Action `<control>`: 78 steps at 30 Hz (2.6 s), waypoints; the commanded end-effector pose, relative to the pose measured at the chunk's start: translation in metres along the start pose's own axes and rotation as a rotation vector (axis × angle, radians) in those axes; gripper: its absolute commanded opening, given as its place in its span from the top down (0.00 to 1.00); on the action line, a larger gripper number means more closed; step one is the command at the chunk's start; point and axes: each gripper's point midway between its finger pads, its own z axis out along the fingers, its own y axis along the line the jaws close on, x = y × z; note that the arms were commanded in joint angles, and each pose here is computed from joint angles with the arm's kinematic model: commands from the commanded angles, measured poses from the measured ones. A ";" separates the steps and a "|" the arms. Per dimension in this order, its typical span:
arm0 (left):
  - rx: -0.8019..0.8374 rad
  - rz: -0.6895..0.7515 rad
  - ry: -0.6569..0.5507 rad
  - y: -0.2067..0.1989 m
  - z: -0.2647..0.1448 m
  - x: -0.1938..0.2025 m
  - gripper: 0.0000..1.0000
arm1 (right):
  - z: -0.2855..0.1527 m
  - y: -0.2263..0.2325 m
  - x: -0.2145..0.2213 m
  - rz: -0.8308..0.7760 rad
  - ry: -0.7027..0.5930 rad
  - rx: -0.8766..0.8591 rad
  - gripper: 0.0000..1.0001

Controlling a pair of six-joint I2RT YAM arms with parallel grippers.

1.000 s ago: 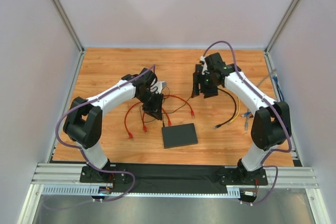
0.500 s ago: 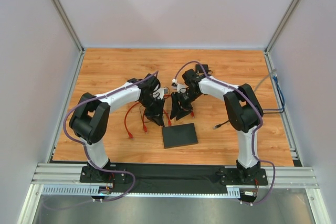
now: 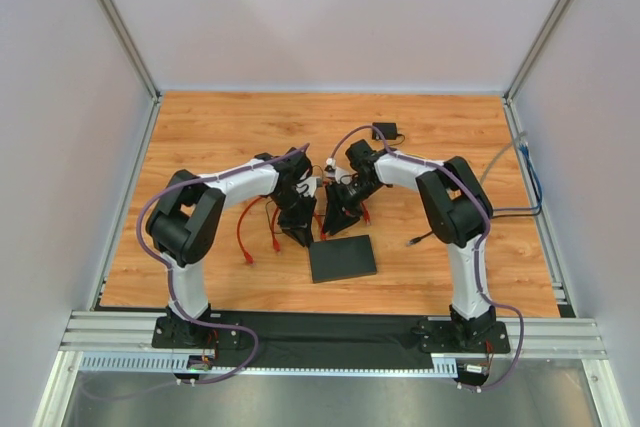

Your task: Pull the plug from the switch port

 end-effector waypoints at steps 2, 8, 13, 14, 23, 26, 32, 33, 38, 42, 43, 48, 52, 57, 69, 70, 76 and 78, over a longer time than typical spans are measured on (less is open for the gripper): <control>0.001 0.005 -0.008 -0.005 -0.002 -0.008 0.76 | 0.007 0.000 -0.001 0.008 0.009 -0.042 0.65; 0.001 0.000 0.007 -0.003 0.001 -0.007 0.76 | 0.015 -0.006 0.000 0.038 0.032 -0.062 0.69; 0.002 0.004 0.008 -0.004 0.001 -0.007 0.76 | 0.019 -0.009 0.001 0.044 0.037 -0.074 0.70; 0.003 0.004 0.006 -0.005 0.000 -0.008 0.76 | 0.020 -0.010 0.002 0.049 0.040 -0.073 0.70; 0.002 0.004 0.010 -0.004 0.001 -0.008 0.76 | 0.023 -0.012 0.007 0.060 0.053 -0.103 0.69; 0.001 0.003 0.007 -0.005 0.000 -0.009 0.76 | 0.026 -0.012 0.008 0.069 0.060 -0.104 0.70; 0.004 0.006 0.008 -0.005 0.000 -0.010 0.76 | 0.028 -0.014 0.008 0.076 0.046 -0.102 0.69; 0.003 0.005 0.010 -0.005 0.000 -0.009 0.76 | 0.029 -0.014 0.007 0.074 0.042 -0.103 0.72; 0.003 0.007 0.010 -0.005 0.000 -0.009 0.76 | 0.035 -0.019 0.011 0.089 0.050 -0.087 0.90; 0.005 0.008 0.012 -0.005 0.000 -0.009 0.76 | 0.034 -0.024 0.011 0.083 0.030 -0.047 1.00; 0.005 0.006 0.015 -0.005 0.000 -0.008 0.76 | 0.033 -0.025 0.008 0.081 0.013 -0.033 1.00; 0.007 0.009 0.023 -0.005 0.001 -0.007 0.76 | 0.015 -0.045 -0.021 0.108 -0.295 0.183 1.00; 0.004 0.012 0.025 -0.004 0.001 -0.007 0.76 | -0.002 -0.036 -0.037 0.053 -0.450 0.231 1.00; 0.006 0.017 0.022 -0.005 0.000 -0.007 0.76 | 0.007 -0.030 -0.034 0.082 -0.419 0.173 1.00; 0.117 0.131 -0.129 -0.038 -0.036 -0.024 0.77 | 0.019 -0.019 -0.030 0.133 -0.356 0.095 1.00; 0.132 0.137 -0.138 -0.042 -0.038 -0.025 0.78 | 0.020 -0.019 -0.029 0.132 -0.351 0.092 1.00; 0.184 0.111 -0.070 -0.045 -0.020 -0.025 0.77 | 0.028 -0.015 -0.025 0.133 -0.309 0.048 1.00; 0.169 0.081 -0.014 -0.036 -0.005 -0.022 0.77 | 0.029 -0.015 -0.023 0.140 -0.305 0.045 1.00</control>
